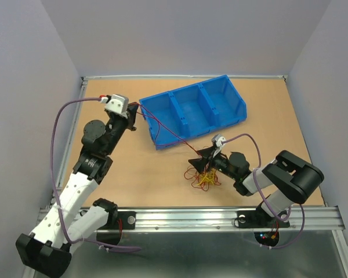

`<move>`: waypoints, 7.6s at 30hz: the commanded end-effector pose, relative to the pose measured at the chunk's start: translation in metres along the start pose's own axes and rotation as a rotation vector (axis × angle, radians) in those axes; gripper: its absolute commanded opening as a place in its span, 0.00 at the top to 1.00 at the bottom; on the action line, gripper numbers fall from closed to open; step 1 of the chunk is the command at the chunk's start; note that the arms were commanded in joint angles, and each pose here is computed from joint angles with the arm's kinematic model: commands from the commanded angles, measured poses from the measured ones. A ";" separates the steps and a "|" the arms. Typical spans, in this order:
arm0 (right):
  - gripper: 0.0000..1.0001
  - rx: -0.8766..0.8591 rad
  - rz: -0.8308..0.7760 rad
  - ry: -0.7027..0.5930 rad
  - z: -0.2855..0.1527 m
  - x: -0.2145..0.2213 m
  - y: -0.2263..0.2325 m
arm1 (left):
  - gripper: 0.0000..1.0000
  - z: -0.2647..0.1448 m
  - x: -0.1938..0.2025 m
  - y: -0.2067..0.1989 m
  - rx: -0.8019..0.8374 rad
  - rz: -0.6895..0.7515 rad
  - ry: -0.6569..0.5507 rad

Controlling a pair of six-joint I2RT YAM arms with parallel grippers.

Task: Untangle the cables

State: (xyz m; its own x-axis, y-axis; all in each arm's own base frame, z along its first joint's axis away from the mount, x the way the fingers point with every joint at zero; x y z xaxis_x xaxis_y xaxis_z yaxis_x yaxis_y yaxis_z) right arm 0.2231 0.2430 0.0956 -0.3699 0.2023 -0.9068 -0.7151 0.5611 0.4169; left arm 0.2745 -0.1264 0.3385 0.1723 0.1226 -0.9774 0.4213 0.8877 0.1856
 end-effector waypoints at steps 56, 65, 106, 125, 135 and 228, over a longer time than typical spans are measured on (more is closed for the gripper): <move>0.20 0.090 -0.123 -0.378 -0.045 -0.069 0.005 | 1.00 0.143 -0.013 0.019 0.146 0.020 -0.071; 0.20 0.089 -0.119 -0.380 -0.046 -0.069 0.006 | 1.00 0.125 -0.020 0.065 0.043 -0.065 -0.120; 0.20 0.105 -0.103 -0.383 -0.046 -0.069 0.004 | 1.00 0.109 0.031 0.060 0.222 -0.051 -0.121; 0.20 0.093 -0.106 -0.400 -0.056 -0.069 0.007 | 1.00 0.166 0.115 0.005 0.152 0.300 0.299; 0.20 0.109 -0.108 -0.415 -0.060 -0.071 0.006 | 1.00 0.186 0.169 -0.001 0.017 0.308 0.671; 0.00 0.547 0.028 -0.266 0.044 -0.195 -0.014 | 0.02 0.046 0.017 -0.056 0.325 0.098 -0.054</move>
State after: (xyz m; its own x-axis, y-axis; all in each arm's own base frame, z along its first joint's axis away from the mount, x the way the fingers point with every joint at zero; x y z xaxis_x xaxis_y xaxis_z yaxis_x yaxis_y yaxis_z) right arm 0.3597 0.2519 0.2656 -0.1395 0.3774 -0.9155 -0.2887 0.8689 0.4022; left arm 0.3408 -0.1484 0.3026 0.1083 0.1893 -0.9759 0.4795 0.8500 0.2181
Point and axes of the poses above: each gripper's point midway between its finger pads, its own z axis out along the fingers, its own y axis along the line the jaws close on, x = y × z, the point moved 4 cm from there along -z, back along the fingers, and after that the axes turned 9 degrees about z, right-handed, at the moved point
